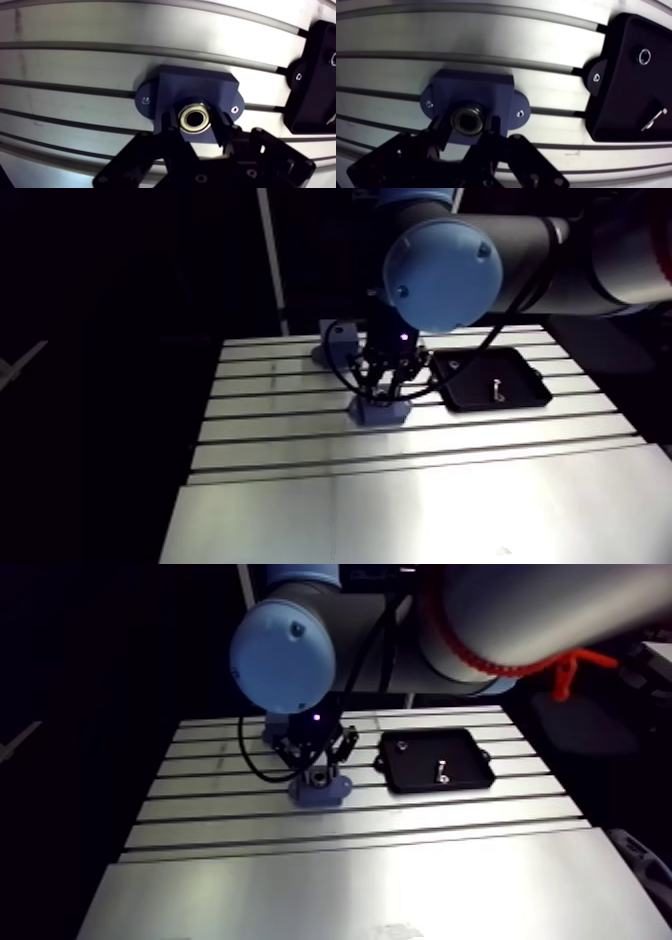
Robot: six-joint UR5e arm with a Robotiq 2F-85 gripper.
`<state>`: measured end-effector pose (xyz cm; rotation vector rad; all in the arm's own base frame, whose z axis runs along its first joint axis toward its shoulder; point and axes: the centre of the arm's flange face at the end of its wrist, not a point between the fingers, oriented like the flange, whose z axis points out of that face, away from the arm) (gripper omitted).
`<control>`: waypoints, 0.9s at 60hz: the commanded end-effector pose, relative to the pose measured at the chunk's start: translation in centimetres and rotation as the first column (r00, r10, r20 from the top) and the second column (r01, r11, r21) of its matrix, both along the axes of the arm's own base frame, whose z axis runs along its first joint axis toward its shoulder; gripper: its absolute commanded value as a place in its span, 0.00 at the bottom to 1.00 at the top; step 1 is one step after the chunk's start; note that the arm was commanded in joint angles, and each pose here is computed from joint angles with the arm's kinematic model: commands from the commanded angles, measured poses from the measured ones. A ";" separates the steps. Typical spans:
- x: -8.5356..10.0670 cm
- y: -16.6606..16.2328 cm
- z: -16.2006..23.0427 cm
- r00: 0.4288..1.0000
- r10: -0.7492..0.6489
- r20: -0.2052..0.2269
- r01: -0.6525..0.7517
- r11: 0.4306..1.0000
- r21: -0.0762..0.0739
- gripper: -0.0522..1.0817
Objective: Pick up the bearing and press it into the housing until flush.
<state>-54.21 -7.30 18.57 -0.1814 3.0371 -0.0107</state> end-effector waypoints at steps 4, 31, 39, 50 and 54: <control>0.0 0.1 0.0 1.000 -0.001 0.000 0.001 1.000 0.000 0.72; 0.2 0.2 -0.1 1.000 0.001 0.005 -0.002 1.000 0.014 0.72; 0.2 0.2 -0.1 1.000 0.002 0.005 -0.002 1.000 0.018 0.72; 0.2 0.2 -0.1 1.000 0.002 0.005 -0.002 1.000 0.018 0.72; 0.2 0.2 -0.1 1.000 0.003 0.005 -0.003 1.000 0.018 0.72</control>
